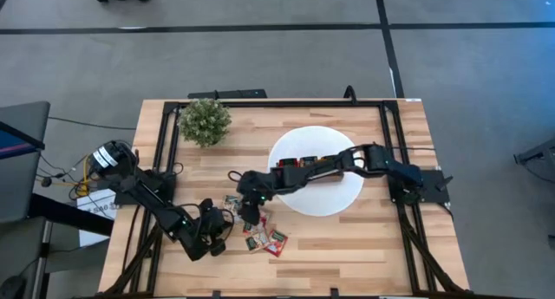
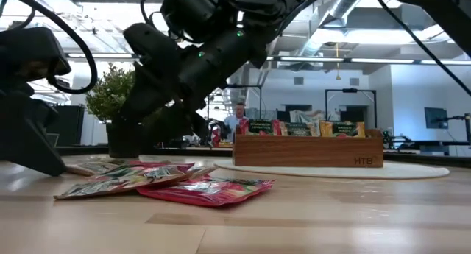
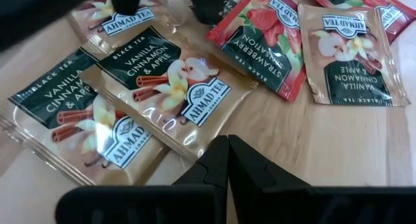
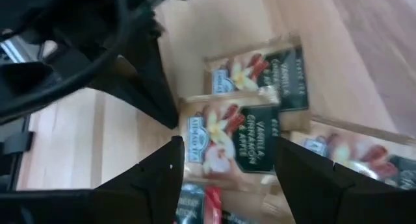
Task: Pick & Place Tea
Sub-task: Put the brown tea bag into the middle section of the wooden organizer
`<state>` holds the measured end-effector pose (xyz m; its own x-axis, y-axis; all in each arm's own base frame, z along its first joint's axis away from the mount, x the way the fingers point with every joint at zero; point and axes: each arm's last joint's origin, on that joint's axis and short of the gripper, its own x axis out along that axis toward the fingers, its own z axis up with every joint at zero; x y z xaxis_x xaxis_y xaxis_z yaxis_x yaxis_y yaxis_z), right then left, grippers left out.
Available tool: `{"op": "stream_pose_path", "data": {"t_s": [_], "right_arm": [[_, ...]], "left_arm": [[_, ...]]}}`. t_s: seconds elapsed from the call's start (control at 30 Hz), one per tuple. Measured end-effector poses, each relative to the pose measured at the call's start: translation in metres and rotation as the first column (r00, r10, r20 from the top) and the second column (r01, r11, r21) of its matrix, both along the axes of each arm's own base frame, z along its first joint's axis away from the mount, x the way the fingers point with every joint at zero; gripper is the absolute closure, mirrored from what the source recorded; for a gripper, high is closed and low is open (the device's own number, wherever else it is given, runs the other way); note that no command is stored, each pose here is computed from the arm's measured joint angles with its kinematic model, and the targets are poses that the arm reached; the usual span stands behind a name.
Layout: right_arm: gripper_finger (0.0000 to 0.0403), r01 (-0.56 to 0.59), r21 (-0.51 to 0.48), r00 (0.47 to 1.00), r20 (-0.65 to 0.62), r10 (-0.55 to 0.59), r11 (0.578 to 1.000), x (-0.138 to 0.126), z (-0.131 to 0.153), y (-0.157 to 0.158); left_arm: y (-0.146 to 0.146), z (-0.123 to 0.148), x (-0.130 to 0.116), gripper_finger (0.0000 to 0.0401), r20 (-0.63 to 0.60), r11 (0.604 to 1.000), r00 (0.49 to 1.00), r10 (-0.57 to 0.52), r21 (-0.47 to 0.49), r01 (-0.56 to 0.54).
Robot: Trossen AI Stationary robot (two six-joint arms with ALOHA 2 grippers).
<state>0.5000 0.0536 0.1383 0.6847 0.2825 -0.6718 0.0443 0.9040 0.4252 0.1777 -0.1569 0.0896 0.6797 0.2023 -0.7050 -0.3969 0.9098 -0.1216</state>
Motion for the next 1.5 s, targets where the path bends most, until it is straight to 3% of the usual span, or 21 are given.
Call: {"op": "stream_pose_path", "data": {"t_s": [0.33,0.43,0.8,0.97,1.3,1.5], "right_arm": [[0.0182,0.02,-0.009,0.999,-0.041,-0.021,1.0,-0.002,-0.002,-0.006],[0.0182,0.027,-0.018,0.998,-0.059,-0.028,0.999,0.0,-0.016,-0.007],[0.0191,0.017,0.025,0.996,-0.092,-0.014,1.0,-0.001,-0.022,-0.006],[0.0237,0.006,0.035,0.996,-0.094,-0.003,0.999,-0.001,-0.022,-0.005],[0.0386,-0.068,-0.01,0.993,-0.098,0.066,0.998,-0.003,-0.024,-0.002],[0.0399,-0.074,-0.171,0.991,-0.123,0.053,0.982,-0.012,-0.009,0.009]], "left_arm": [[0.0,0.001,0.002,0.0401,0.039,1.0,0.999,0.008,0.022,-0.009],[0.0,0.001,0.002,0.0401,0.047,0.999,0.999,0.006,0.034,-0.008],[0.004,0.001,0.004,0.0401,0.085,0.995,0.996,0.03,0.089,-0.038],[0.008,0.002,0.007,0.0401,0.092,0.994,0.994,0.056,0.09,-0.065],[0.008,0.003,0.008,0.0401,0.094,0.993,0.994,0.046,0.108,-0.056],[-0.009,0.019,0.014,0.0401,0.015,0.993,1.0,0.007,0.119,-0.008]]}}
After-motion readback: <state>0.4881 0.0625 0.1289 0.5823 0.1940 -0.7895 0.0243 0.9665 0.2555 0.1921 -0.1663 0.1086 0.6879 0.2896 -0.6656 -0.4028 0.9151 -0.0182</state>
